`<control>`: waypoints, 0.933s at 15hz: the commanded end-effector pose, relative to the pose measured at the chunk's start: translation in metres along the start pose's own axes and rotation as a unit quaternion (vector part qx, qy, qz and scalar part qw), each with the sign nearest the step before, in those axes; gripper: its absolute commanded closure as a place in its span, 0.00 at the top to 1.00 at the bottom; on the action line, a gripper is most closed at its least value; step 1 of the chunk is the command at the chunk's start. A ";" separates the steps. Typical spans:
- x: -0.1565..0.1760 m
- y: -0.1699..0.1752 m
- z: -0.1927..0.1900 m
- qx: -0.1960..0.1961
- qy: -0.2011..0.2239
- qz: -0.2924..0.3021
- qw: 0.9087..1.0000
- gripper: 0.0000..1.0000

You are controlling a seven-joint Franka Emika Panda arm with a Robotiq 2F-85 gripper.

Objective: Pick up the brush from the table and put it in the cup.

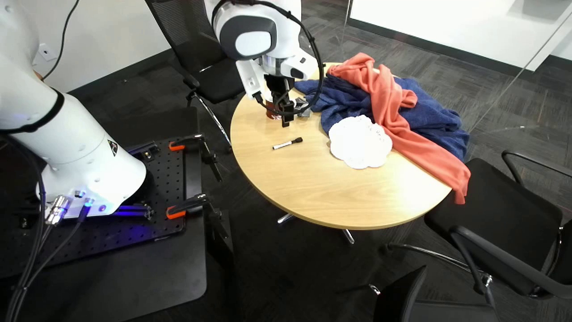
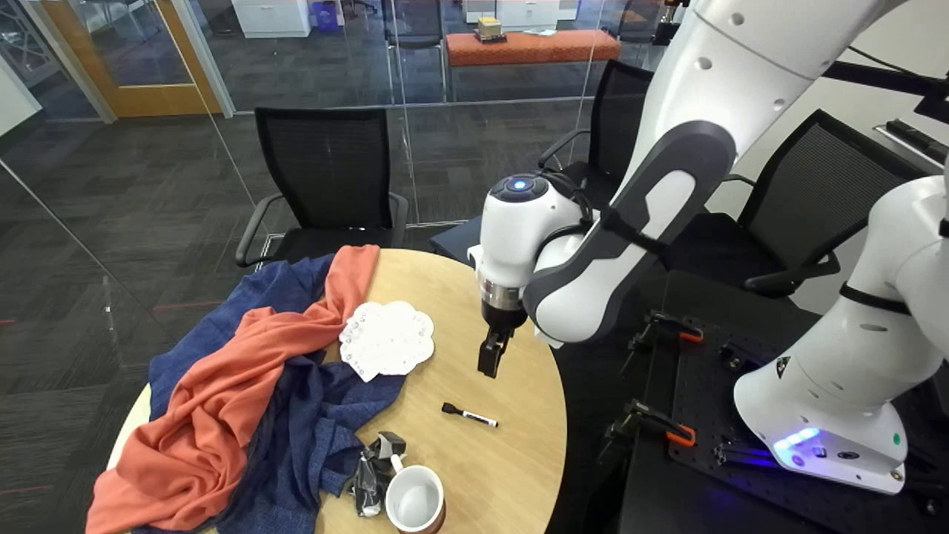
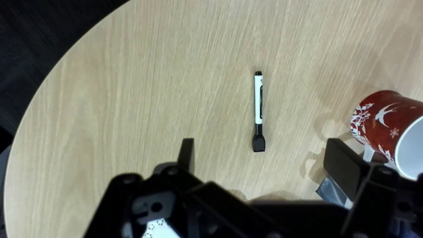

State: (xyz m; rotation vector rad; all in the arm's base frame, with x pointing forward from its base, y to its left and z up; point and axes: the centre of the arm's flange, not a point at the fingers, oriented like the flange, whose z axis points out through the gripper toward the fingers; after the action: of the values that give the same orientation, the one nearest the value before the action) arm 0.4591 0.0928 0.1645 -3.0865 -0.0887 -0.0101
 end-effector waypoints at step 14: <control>0.064 -0.019 0.131 -0.032 -0.018 -0.007 0.999 1.00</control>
State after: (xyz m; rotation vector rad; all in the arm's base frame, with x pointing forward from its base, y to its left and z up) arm 0.5141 0.1184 0.0487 -3.1292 -0.1165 0.0648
